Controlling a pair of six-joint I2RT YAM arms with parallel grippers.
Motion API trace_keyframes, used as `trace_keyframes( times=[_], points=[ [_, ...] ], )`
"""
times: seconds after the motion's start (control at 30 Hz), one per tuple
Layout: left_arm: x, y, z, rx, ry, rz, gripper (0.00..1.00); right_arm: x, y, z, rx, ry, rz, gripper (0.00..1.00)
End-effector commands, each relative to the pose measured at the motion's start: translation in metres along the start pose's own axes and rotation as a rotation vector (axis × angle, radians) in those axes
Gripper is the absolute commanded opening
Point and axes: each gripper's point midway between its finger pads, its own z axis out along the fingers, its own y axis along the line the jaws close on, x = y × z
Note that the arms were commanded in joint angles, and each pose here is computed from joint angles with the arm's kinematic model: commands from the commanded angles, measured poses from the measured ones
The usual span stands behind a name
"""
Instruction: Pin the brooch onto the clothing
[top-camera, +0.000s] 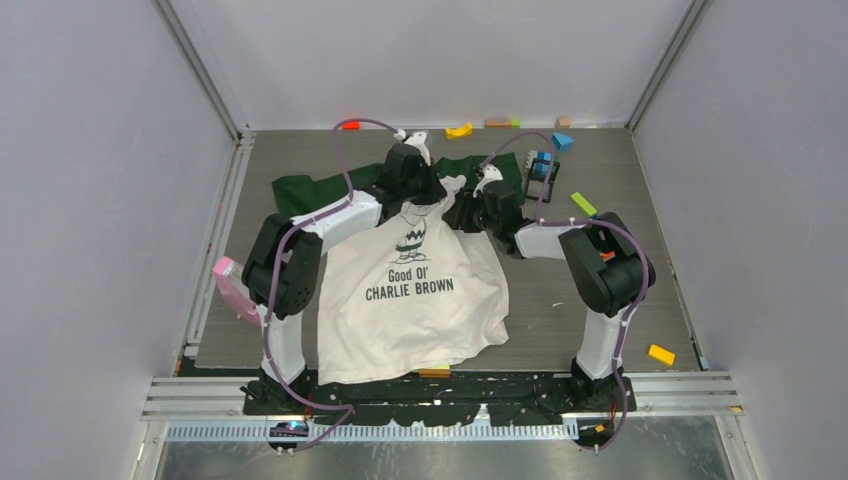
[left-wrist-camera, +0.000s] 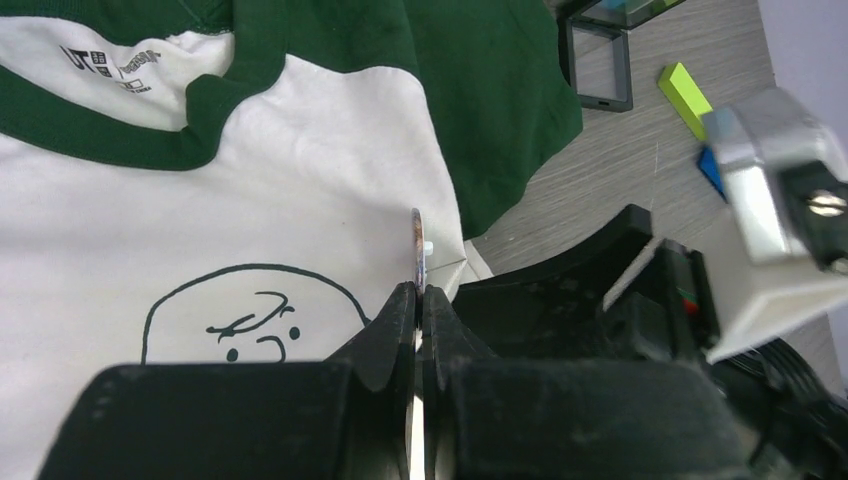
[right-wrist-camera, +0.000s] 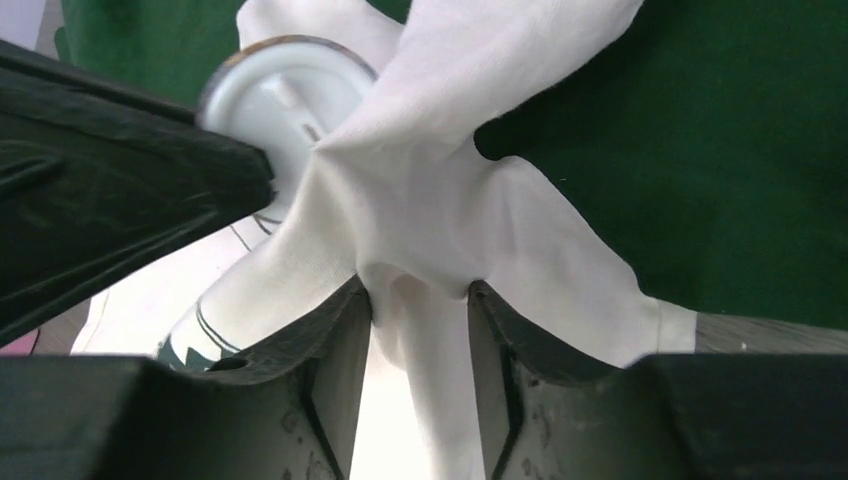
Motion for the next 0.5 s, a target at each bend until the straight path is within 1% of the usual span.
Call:
trace_keyframes(
  times=[0.0,0.03,0.17,0.47],
  points=[
    [-0.038,-0.025,-0.022,0.101,-0.107,0.000,0.00,-0.028,0.011,0.013,-0.069,-0.090,-0.024,0.42],
    [-0.038,-0.026,-0.023,0.109,-0.109,-0.001,0.00,-0.029,0.011,0.014,-0.071,-0.089,-0.030,0.36],
    [-0.040,-0.028,-0.025,0.142,-0.115,-0.008,0.00,-0.022,0.008,0.017,-0.082,-0.066,-0.036,0.25],
    [-0.029,-0.038,-0.020,0.232,-0.064,0.006,0.00,-0.019,0.010,0.018,-0.134,-0.030,-0.059,0.15]
  ],
)
